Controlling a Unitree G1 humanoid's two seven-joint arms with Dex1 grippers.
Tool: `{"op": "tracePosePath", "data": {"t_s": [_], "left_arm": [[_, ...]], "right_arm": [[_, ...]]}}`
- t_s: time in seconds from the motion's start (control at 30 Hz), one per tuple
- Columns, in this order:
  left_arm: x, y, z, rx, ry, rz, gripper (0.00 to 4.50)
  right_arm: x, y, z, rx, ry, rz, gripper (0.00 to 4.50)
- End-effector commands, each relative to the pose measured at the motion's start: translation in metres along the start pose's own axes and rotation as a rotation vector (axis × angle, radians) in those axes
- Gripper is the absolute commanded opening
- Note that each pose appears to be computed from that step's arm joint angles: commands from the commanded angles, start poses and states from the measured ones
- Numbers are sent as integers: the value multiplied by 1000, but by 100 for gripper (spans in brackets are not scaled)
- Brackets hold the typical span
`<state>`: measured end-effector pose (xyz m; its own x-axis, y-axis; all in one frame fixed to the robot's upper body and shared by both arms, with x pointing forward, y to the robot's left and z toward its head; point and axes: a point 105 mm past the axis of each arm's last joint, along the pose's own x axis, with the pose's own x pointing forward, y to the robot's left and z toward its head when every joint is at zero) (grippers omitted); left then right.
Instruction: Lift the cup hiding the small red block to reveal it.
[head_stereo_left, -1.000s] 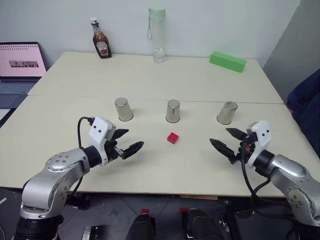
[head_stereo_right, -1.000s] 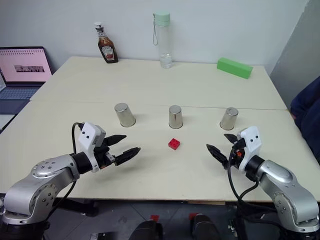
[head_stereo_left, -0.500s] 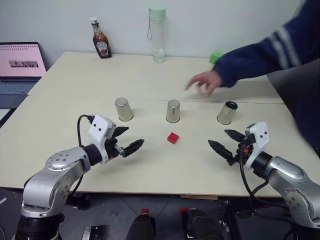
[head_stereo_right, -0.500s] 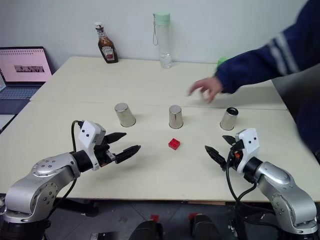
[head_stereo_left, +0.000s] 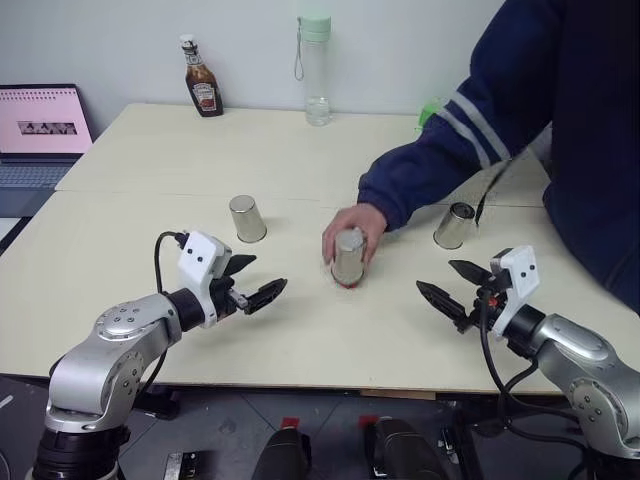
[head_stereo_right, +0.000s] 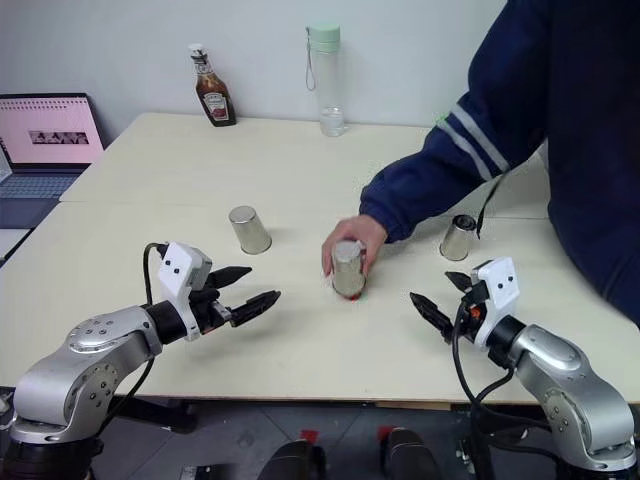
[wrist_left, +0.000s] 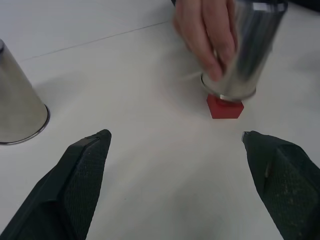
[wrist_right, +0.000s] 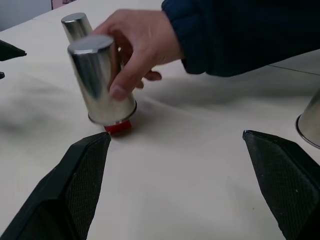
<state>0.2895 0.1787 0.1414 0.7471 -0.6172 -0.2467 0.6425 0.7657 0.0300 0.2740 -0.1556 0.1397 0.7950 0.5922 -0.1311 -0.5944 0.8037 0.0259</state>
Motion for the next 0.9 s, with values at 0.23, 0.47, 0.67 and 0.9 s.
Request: {"op": "tracePosePath", "data": {"t_s": [0.23, 0.47, 0.67, 0.9], "left_arm": [[1, -7, 10, 36, -31, -39, 446], [2, -3, 10, 54, -32, -26, 446], [3, -2, 9, 60, -28, -21, 446], [1, 0, 11, 64, -25, -17, 446]], "right_arm": [[-4, -2, 10, -34, -42, 5, 450], [-5, -4, 8, -39, -41, 1, 450], [-4, -2, 8, -43, -41, 1, 450], [-2, 1, 10, -36, -51, 0, 450]]}}
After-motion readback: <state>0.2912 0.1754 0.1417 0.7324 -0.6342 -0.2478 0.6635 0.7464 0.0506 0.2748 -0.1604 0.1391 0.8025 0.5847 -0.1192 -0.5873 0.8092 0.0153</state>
